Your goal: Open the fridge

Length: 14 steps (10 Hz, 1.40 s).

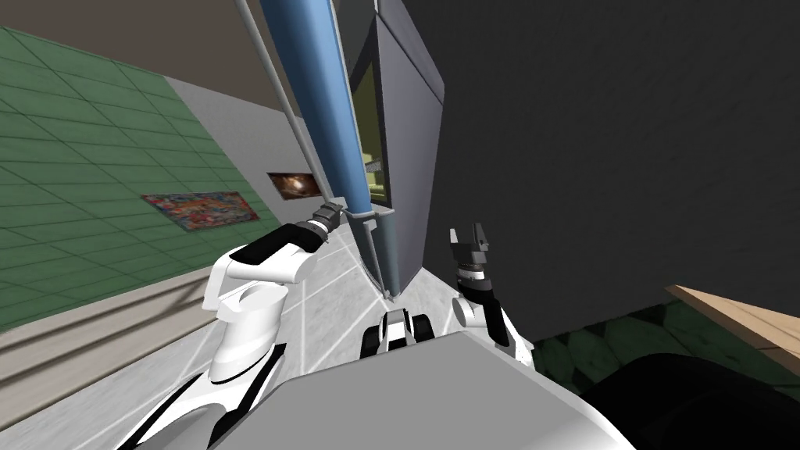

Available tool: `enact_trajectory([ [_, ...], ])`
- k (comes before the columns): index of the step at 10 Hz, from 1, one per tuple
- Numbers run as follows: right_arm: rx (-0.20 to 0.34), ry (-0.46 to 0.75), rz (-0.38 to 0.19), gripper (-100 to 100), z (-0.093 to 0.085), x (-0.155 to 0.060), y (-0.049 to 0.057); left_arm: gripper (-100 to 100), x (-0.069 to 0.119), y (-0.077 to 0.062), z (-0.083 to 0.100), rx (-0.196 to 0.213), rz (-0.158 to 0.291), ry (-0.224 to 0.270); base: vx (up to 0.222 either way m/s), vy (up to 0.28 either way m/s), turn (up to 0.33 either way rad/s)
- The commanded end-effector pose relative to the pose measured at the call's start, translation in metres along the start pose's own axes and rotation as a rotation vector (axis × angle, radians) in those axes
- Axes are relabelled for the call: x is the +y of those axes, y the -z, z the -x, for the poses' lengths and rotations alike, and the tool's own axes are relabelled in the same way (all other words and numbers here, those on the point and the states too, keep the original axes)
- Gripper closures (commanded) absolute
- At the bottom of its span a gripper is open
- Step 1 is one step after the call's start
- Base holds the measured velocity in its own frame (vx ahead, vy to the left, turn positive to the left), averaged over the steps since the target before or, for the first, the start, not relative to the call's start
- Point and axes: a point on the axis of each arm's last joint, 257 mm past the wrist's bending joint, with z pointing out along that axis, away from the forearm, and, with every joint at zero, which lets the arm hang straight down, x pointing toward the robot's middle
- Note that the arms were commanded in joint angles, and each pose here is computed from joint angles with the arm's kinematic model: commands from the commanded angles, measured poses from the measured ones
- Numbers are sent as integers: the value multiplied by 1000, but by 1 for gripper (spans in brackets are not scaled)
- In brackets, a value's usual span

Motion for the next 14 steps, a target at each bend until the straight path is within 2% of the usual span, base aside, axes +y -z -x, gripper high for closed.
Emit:
enact_trajectory([
  [1, 0, 0, 0, 0, 0, 0, 0, 100, -20, -14, -22, 74, -53, 1, -20, 134, 291],
  [2, 0, 0, 0, 0, 0, 0, 0, 100, -34, -14, -25, 86, -88, 10, 10, 166, 328],
  [4, 0, 0, 0, 0, 0, 0, 0, 100, -35, -14, -25, 86, -91, 10, -10, 57, -3],
  [5, 0, 0, 0, 0, 0, 0, 0, 100, -35, -22, -56, 173, -95, 21, -5, 92, 365],
  [6, 0, 0, 0, 0, 0, 0, 0, 100, -48, -22, -57, 180, -126, 27, 0, 130, 299],
  [8, 0, 0, 0, 0, 0, 0, 0, 100, -50, -22, -57, 180, -135, 27, 14, 79, -9],
  [9, 0, 0, 0, 0, 0, 0, 0, 100, -48, -27, -88, 267, -133, 44, 21, 140, 386],
  [10, 0, 0, 0, 0, 0, 0, 0, 100, -61, -27, -88, 271, -160, 44, 18, 149, 292],
  [12, 0, 0, 0, 0, 0, 0, 0, 100, -65, -27, -88, 270, -174, 46, 7, 55, -6],
  [13, 0, 0, 0, 0, 0, 0, 0, 100, -62, -30, -118, 354, -171, 65, 27, 130, 342],
  [14, 0, 0, 0, 0, 0, 0, 0, 100, -78, -29, -117, 356, -208, 66, 37, 136, 286],
])
